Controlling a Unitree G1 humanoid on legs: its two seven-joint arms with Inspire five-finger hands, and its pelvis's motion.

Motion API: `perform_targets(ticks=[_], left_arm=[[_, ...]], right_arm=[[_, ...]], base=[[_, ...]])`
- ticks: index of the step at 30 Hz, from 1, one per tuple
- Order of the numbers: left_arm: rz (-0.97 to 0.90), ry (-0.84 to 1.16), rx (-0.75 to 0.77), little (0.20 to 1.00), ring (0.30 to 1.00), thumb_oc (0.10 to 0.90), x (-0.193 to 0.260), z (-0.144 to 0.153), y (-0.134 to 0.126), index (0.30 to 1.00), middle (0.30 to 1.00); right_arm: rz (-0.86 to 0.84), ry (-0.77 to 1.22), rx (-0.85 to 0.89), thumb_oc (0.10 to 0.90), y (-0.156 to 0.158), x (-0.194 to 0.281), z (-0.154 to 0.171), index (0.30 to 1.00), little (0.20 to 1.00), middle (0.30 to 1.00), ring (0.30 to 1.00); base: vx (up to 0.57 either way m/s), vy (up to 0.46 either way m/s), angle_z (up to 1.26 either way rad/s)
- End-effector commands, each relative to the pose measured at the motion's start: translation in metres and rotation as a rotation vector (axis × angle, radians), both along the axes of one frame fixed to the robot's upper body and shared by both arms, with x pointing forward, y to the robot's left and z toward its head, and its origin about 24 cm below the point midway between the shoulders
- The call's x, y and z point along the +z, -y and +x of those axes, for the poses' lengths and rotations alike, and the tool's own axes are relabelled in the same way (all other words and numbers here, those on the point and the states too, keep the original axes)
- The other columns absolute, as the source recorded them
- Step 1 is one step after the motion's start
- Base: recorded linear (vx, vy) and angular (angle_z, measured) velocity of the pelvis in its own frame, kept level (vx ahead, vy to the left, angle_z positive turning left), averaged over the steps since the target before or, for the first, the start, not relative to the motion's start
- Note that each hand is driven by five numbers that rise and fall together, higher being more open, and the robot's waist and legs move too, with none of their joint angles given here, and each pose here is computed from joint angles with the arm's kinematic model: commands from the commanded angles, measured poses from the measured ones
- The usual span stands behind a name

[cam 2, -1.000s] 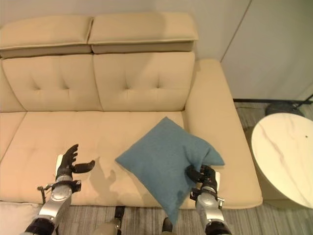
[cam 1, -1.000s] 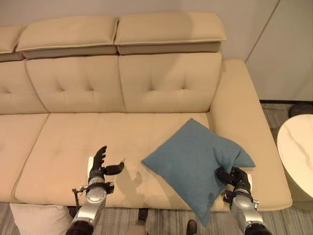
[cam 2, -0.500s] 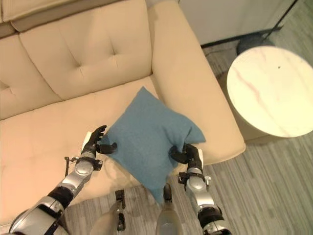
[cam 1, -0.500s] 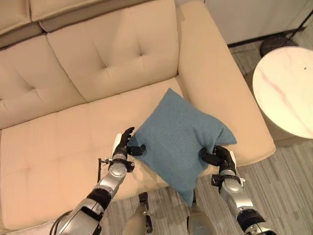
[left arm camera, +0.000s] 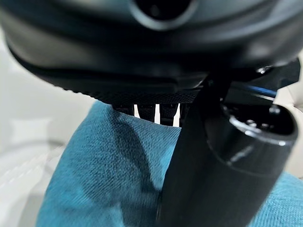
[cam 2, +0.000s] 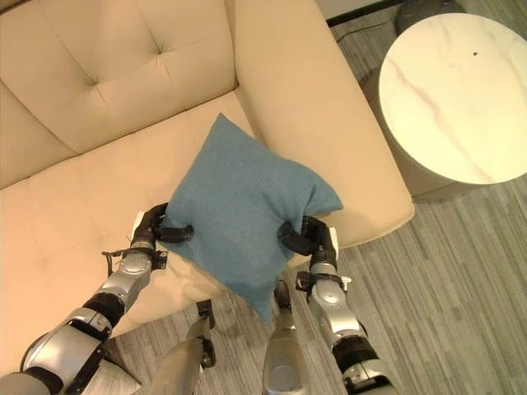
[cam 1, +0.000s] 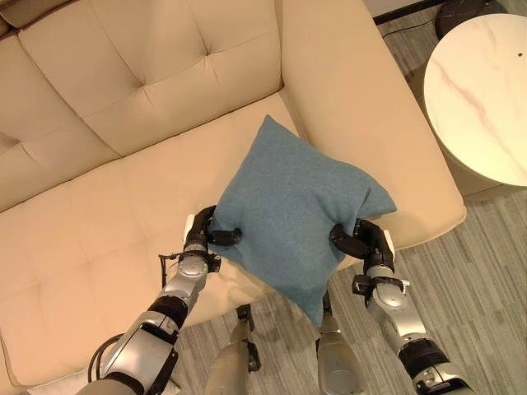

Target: Pick up all the scattered cushions and arrange them neatly on the sofa.

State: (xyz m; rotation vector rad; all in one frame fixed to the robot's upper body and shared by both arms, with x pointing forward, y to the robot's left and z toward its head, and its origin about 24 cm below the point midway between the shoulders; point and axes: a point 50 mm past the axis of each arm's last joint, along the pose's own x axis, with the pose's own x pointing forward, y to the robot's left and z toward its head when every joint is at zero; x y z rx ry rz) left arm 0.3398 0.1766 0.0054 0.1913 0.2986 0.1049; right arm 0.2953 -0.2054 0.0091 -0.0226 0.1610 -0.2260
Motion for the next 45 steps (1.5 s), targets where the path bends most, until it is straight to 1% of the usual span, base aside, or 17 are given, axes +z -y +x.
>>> perform_targets(ticks=[1, 5, 9, 10, 12, 15, 16, 17, 21, 23, 26, 27, 31, 33, 38, 41, 45], left_arm=[[-0.089, -0.122, -0.12, 0.3, 0.3, 0.4, -0.027, -0.013, 0.036, 0.3, 0.3], [-0.093, -0.118, -0.128, 0.3, 0.3, 0.4, -0.03, -0.019, 0.036, 0.3, 0.3], [-0.197, -0.028, -0.09, 0.3, 0.3, 0.4, -0.02, -0.024, 0.028, 0.3, 0.3], [-0.197, -0.028, -0.089, 0.3, 0.3, 0.4, -0.02, -0.024, 0.028, 0.3, 0.3], [-0.289, -0.023, -0.048, 0.3, 0.3, 0.4, -0.026, -0.038, 0.02, 0.3, 0.3], [-0.345, -0.009, -0.056, 0.3, 0.3, 0.4, -0.025, -0.041, 0.023, 0.3, 0.3], [-0.323, 0.021, -0.09, 0.3, 0.3, 0.4, -0.019, -0.041, 0.025, 0.3, 0.3], [-0.306, 0.003, -0.118, 0.3, 0.3, 0.4, -0.025, -0.05, 0.024, 0.3, 0.3], [-0.282, -0.019, -0.13, 0.3, 0.3, 0.4, -0.033, -0.063, 0.016, 0.3, 0.3], [-0.262, -0.04, -0.15, 0.3, 0.3, 0.4, -0.038, -0.074, 0.014, 0.3, 0.3], [-0.26, -0.076, -0.137, 0.3, 0.3, 0.4, -0.047, -0.089, 0.007, 0.3, 0.3], [-0.271, -0.118, -0.131, 0.3, 0.3, 0.4, -0.056, -0.1, 0.005, 0.3, 0.3], [-0.286, -0.172, -0.124, 0.3, 0.3, 0.4, -0.068, -0.113, 0.007, 0.3, 0.3], [-0.273, -0.2, -0.106, 0.3, 0.3, 0.4, -0.074, -0.125, 0.002, 0.3, 0.3], [-0.265, -0.205, -0.102, 0.3, 0.3, 0.4, -0.075, -0.13, -0.002, 0.3, 0.3], [-0.277, -0.222, -0.058, 0.3, 0.3, 0.4, -0.08, -0.138, -0.006, 0.3, 0.3], [-0.276, -0.203, -0.056, 0.3, 0.3, 0.4, -0.077, -0.135, -0.006, 0.3, 0.3]], right_arm=[[0.082, -0.009, 0.079, 0.4, -0.026, -0.005, -0.003, 0.3, 0.3, 0.3, 0.3], [0.073, 0.003, 0.076, 0.4, -0.026, -0.001, -0.003, 0.3, 0.3, 0.3, 0.3], [0.059, 0.09, 0.077, 0.4, -0.027, 0.022, 0.01, 0.3, 0.3, 0.3, 0.3], [0.059, 0.09, 0.077, 0.4, -0.027, 0.022, 0.01, 0.3, 0.3, 0.3, 0.3], [0.074, 0.11, 0.088, 0.4, -0.029, 0.026, 0.009, 0.3, 0.3, 0.3, 0.3], [0.09, 0.127, 0.072, 0.4, -0.025, 0.029, 0.005, 0.3, 0.3, 0.3, 0.3], [0.079, 0.144, 0.076, 0.4, -0.022, 0.031, 0.0, 0.3, 0.3, 0.3, 0.3], [0.081, 0.134, 0.084, 0.4, -0.019, 0.026, -0.009, 0.3, 0.3, 0.3, 0.3], [0.029, 0.093, 0.096, 0.4, -0.011, 0.015, -0.027, 0.3, 0.3, 0.3, 0.3], [0.042, 0.058, 0.094, 0.4, -0.009, 0.006, -0.037, 0.3, 0.3, 0.3, 0.3], [0.054, 0.022, 0.095, 0.4, -0.012, -0.003, -0.042, 0.3, 0.3, 0.3, 0.3], [0.08, -0.001, 0.087, 0.4, -0.013, -0.009, -0.047, 0.3, 0.3, 0.3, 0.3], [0.101, -0.014, 0.082, 0.4, -0.013, -0.014, -0.053, 0.3, 0.3, 0.3, 0.3], [0.092, -0.006, 0.101, 0.4, -0.015, -0.013, -0.053, 0.3, 0.3, 0.3, 0.3], [0.111, -0.011, 0.118, 0.4, -0.023, -0.016, -0.052, 0.3, 0.3, 0.3, 0.3], [0.129, -0.043, 0.136, 0.4, -0.029, -0.022, -0.056, 0.3, 0.3, 0.3, 0.3], [0.129, -0.04, 0.139, 0.4, -0.024, -0.021, -0.06, 0.3, 0.3, 0.3, 0.3]], base=[[0.0, 0.0, 0.0], [0.01, -0.001, 0.0], [0.05, 0.007, 0.08], [0.08, 0.007, 0.22], [0.08, 0.017, 0.24], [0.01, 0.033, 0.28], [0.05, 0.17, 0.51], [0.06, 0.166, 0.73], [0.15, 0.207, 0.42], [0.14, 0.284, 0.37], [0.09, 0.27, 0.15], [0.08, 0.21, 0.07], [0.12, 0.136, 0.05], [0.1, 0.034, 0.45], [0.06, -0.003, 0.42], [0.08, -0.073, 0.4], [0.01, -0.065, 0.26]])
